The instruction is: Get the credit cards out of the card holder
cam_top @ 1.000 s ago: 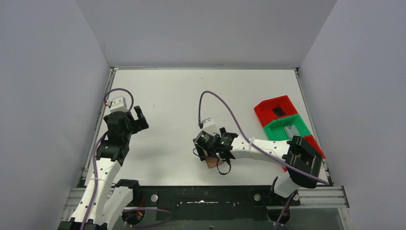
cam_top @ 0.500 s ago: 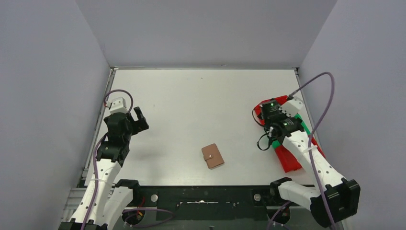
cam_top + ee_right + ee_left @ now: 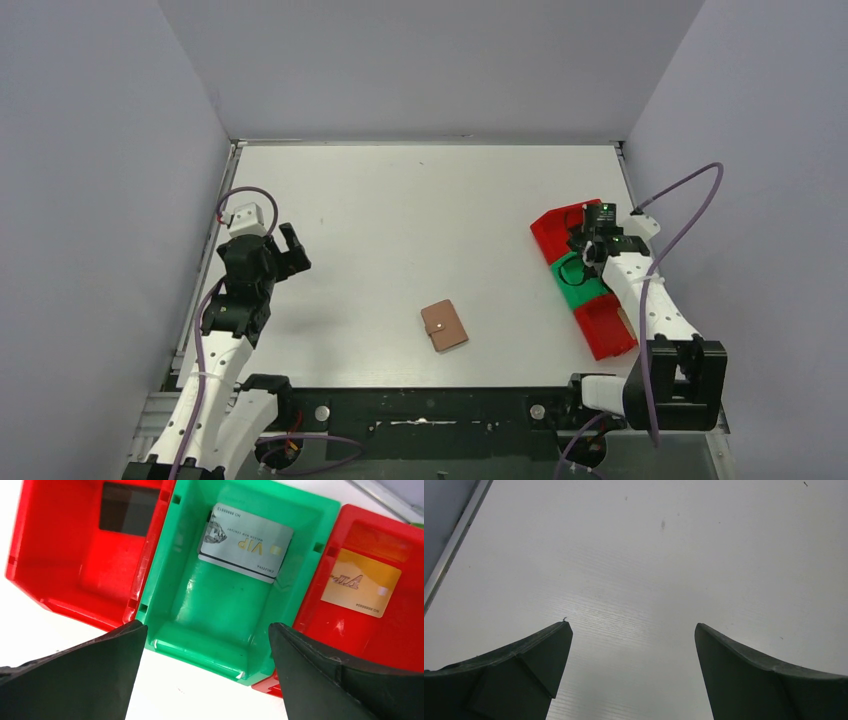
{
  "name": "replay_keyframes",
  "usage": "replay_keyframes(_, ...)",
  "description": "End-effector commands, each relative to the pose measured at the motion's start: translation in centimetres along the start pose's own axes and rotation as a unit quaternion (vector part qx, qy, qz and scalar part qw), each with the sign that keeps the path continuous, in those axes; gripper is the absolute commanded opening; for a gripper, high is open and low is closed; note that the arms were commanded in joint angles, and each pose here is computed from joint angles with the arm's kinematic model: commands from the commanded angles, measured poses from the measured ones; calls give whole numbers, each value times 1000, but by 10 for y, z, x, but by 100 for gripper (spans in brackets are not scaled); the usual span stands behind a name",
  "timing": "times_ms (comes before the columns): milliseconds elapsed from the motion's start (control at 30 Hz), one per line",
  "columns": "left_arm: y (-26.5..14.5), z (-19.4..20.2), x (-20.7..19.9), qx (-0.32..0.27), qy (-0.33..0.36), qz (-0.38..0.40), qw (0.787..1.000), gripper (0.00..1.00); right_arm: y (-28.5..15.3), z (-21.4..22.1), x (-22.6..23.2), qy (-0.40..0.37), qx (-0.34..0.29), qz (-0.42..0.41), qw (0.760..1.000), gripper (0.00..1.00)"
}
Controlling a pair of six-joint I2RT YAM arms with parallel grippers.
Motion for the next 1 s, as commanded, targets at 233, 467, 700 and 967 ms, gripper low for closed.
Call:
replay_keyframes(233,3,-15,1,-31,1,-4,1000,97,14,-2,22,16,19,-5,1000,98)
replay_keyframes(467,4,-14,3,-30,2,-7,1000,97,23,8,37,15,44,-28,999,98)
replay_keyframes(700,4,-13,3,-30,3,-7,1000,97,32,13,52,-2,62,-39,997,99)
replay_keyframes(967,5,-13,2,-29,3,-7,1000,96,48,17,56,-1,67,-18,998,100)
Point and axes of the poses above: each gripper's point midway between its finger pads, its own y axis out along the fingers, its own x axis along the line the jaws close on, z = x × y, the point moved 1 cm from there along -y, back along the fingers, and after that the axes turned 1 degree about y, right-handed, at the moved point
